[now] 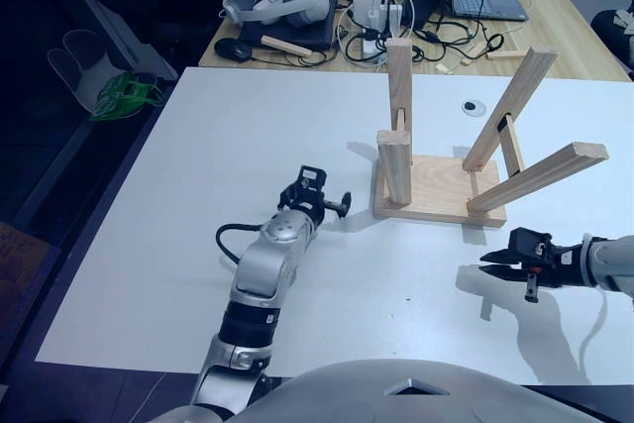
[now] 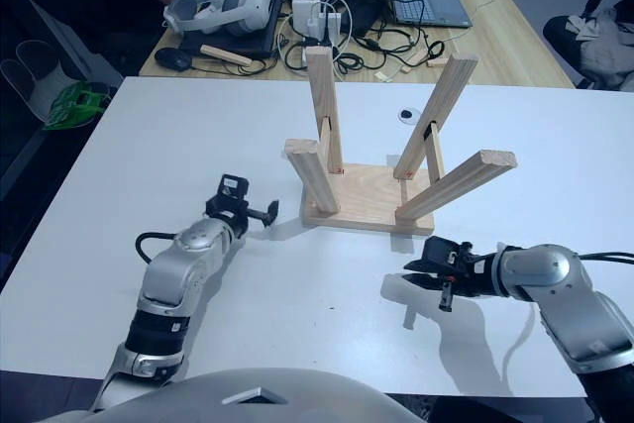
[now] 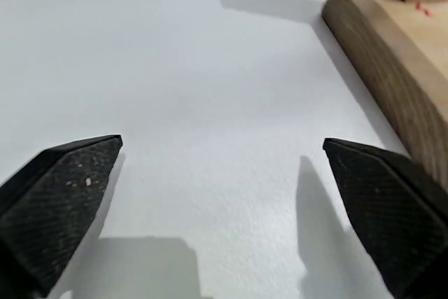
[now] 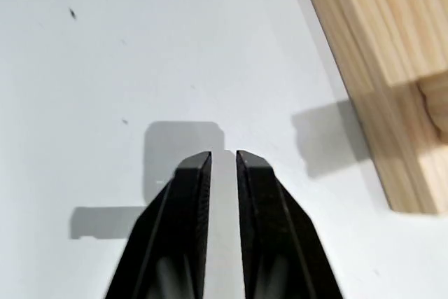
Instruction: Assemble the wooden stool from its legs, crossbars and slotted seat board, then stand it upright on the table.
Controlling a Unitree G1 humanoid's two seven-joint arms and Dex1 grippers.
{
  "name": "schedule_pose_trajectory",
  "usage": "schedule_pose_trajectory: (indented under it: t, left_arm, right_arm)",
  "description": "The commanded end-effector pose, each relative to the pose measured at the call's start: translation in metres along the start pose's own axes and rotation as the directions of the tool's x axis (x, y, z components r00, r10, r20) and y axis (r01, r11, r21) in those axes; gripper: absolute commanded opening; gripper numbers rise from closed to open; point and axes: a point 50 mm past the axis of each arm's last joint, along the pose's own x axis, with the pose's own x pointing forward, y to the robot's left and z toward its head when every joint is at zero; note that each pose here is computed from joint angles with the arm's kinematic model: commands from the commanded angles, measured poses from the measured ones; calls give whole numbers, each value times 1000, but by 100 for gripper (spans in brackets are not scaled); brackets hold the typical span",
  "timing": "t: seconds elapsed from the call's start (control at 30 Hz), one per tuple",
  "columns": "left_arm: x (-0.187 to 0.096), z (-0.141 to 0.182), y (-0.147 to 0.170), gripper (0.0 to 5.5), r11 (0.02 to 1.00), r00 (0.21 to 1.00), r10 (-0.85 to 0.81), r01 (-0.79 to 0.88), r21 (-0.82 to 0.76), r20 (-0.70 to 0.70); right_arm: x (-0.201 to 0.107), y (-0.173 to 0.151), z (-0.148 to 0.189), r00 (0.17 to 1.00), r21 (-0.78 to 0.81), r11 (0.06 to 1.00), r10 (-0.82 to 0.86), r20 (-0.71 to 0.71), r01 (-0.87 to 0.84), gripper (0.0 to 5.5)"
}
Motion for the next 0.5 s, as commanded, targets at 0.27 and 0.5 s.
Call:
schedule_pose_trajectory:
  t: [0.27, 0.5]
  left_arm:
    - [24, 7, -20, 354, 992, 996, -92, 93, 86, -12]
    - [22, 8, -27, 248, 980, 984, -175, 175, 93, -18]
  right_arm:
    - [32, -58, -31, 923, -62, 926, -377, -84, 372, 0]
    - [43, -49, -23, 967, -39, 967, -252, -38, 251, 0]
